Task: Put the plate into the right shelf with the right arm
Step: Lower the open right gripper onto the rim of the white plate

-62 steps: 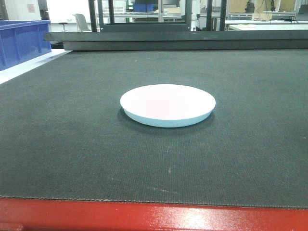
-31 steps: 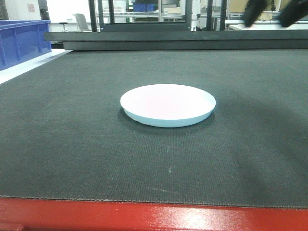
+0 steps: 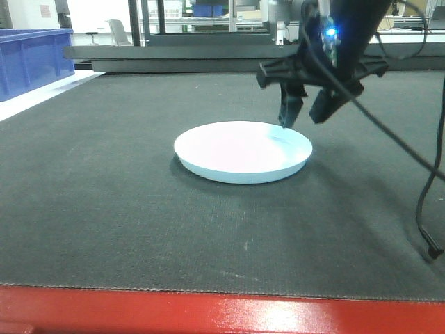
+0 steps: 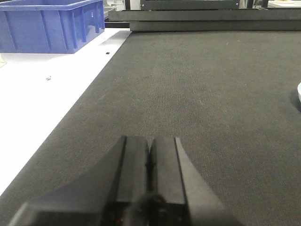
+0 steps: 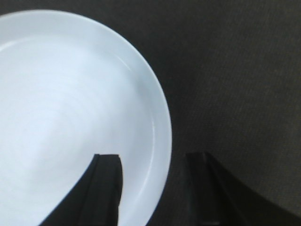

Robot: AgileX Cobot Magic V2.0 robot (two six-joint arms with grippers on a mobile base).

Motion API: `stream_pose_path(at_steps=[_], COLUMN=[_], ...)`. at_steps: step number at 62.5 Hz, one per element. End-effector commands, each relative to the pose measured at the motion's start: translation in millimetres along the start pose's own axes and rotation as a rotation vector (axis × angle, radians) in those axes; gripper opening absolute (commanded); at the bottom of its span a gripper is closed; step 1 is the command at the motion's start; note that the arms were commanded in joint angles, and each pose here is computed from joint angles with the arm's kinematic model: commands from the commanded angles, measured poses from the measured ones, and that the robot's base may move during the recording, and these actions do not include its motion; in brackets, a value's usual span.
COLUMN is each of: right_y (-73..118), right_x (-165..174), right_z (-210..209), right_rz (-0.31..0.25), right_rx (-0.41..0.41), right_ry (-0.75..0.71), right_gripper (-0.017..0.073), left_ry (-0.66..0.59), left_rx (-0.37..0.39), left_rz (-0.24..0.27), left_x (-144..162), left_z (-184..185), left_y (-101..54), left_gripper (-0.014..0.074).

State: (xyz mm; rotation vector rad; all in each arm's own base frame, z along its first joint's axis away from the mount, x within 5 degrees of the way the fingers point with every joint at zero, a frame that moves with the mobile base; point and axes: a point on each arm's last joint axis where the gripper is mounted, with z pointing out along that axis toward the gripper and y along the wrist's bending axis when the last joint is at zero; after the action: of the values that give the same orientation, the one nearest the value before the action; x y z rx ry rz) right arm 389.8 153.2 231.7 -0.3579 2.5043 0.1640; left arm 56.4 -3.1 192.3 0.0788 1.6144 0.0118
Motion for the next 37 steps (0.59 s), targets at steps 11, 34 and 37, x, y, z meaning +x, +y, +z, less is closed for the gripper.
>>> stream_pose_path(at_steps=[11,34,37], right_y=[0.9,1.2,1.2], right_x=[-22.1,-16.9,-17.4], right_z=[-13.5,5.9,5.9], right_rz=[-0.028,-0.031,-0.032], right_rx=[0.000,0.001,0.001], right_ry=[-0.157,-0.131,-0.136], right_gripper=[0.0397,0.0293,0.0227], left_ry=[-0.086,-0.086,-0.086], left_rx=[-0.016,-0.016,-0.016], left_rz=[-0.012,-0.012,-0.012], left_x=[-5.4,-5.4,-5.4], left_z=[-0.7,-0.7,-0.7], left_y=[1.5,1.5,1.5], left_gripper=[-0.0047,-0.0047,-0.0047])
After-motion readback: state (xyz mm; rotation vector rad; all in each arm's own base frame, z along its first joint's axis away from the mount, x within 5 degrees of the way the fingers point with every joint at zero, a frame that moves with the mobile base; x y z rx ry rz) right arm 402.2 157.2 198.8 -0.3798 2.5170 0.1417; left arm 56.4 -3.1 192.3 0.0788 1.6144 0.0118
